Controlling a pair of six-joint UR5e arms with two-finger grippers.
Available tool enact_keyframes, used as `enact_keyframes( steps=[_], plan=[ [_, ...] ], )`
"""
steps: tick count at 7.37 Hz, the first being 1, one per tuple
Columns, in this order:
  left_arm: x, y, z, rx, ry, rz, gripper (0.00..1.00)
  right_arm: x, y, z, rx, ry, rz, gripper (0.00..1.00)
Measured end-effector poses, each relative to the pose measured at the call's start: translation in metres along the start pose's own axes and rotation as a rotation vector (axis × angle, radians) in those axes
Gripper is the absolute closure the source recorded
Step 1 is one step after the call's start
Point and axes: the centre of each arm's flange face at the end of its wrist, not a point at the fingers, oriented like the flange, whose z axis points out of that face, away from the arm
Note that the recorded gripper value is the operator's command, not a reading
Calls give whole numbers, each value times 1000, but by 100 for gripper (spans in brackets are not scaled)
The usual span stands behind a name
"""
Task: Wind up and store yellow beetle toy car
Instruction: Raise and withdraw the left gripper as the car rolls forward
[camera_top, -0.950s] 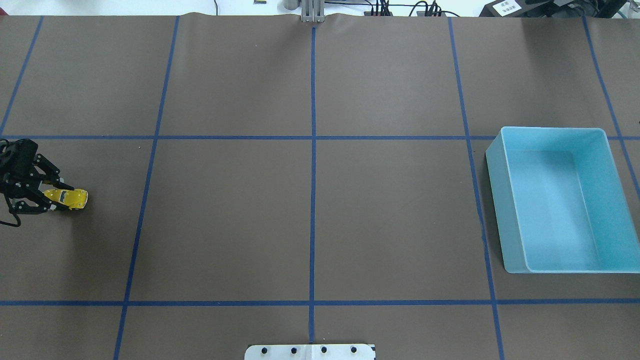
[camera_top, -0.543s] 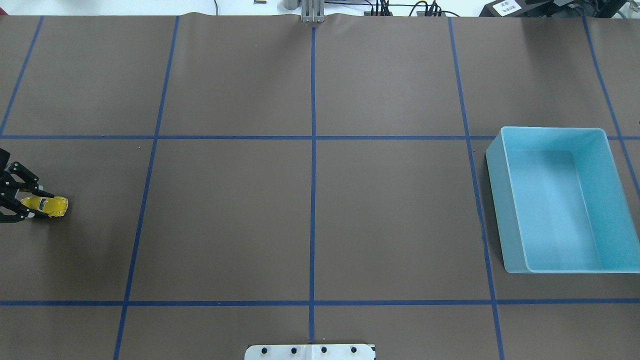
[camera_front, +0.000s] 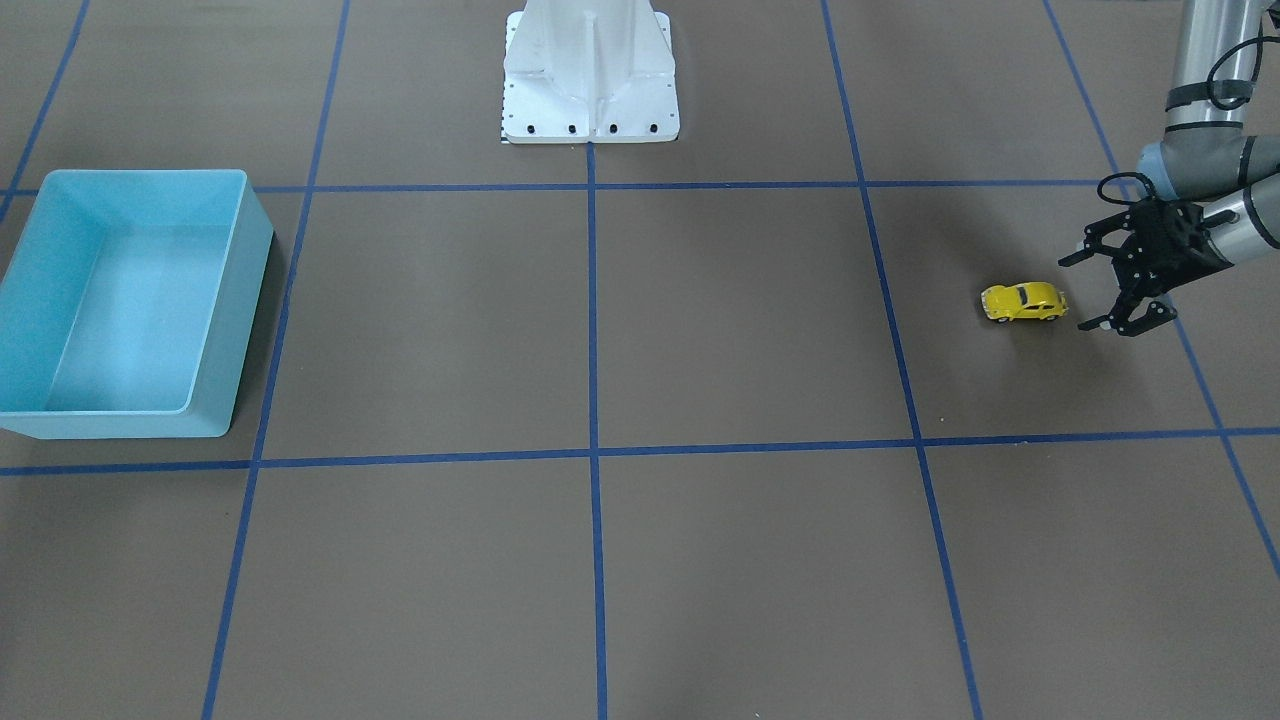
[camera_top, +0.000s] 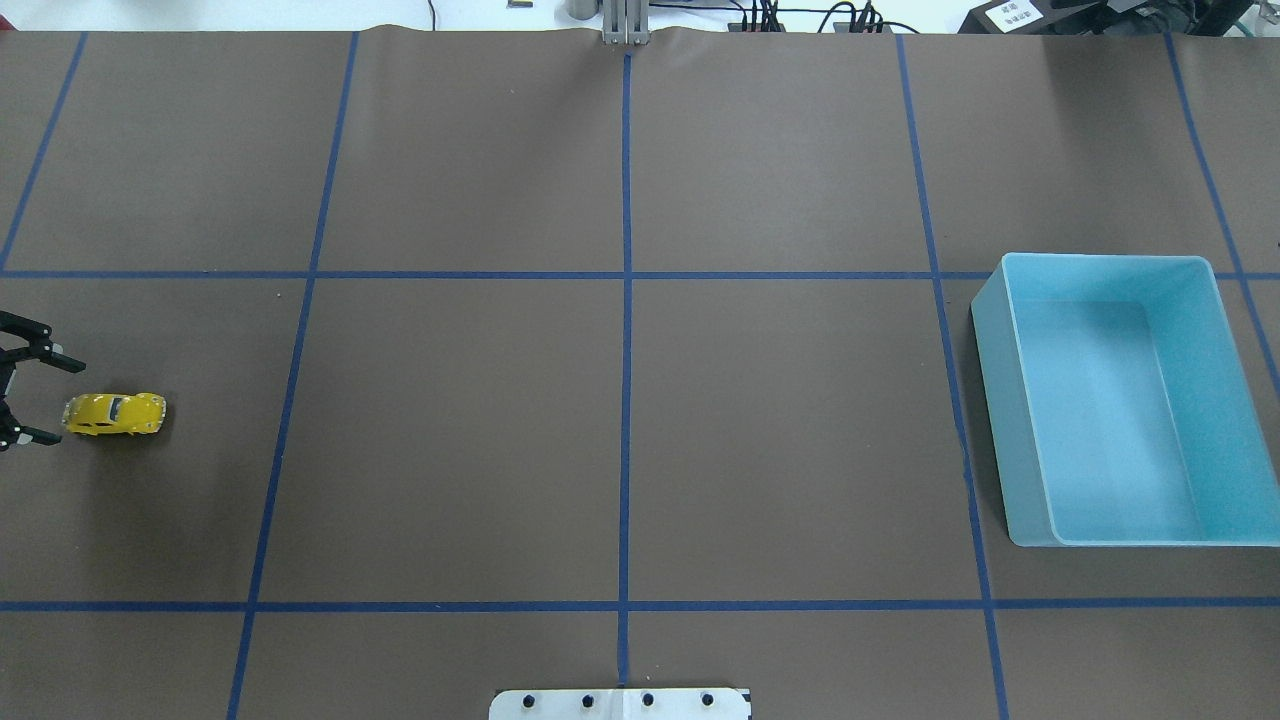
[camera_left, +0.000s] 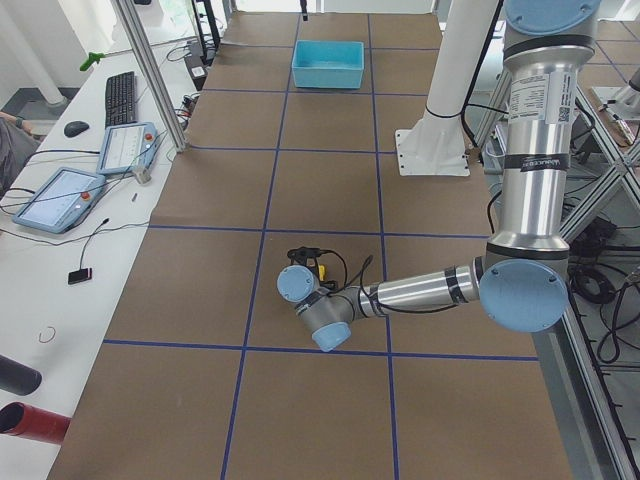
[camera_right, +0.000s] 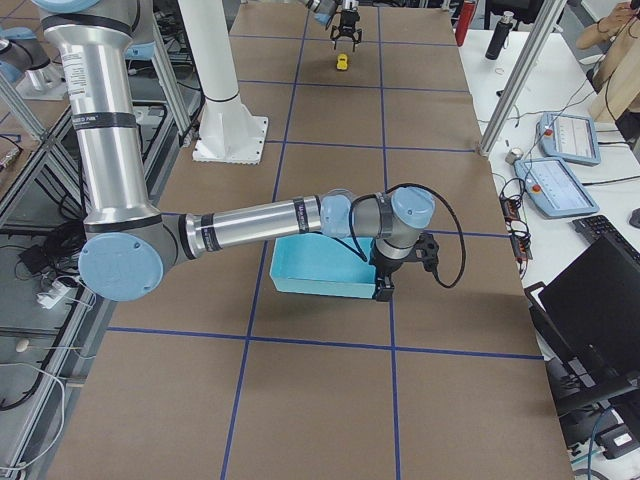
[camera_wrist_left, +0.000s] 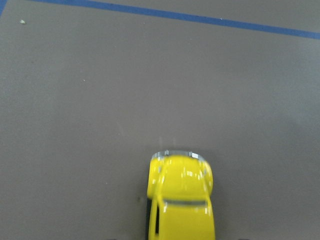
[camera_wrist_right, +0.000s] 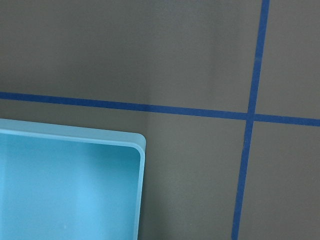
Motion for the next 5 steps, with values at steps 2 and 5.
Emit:
enact_keyframes(
  steps=[2, 5],
  plan=[
    [-1, 0, -2, 4, 0, -1, 0, 0, 0, 0, 0, 0, 0, 1],
    [-5, -7, -11, 10, -20, -12, 0, 0, 0, 0, -1, 0, 1, 1]
  ],
)
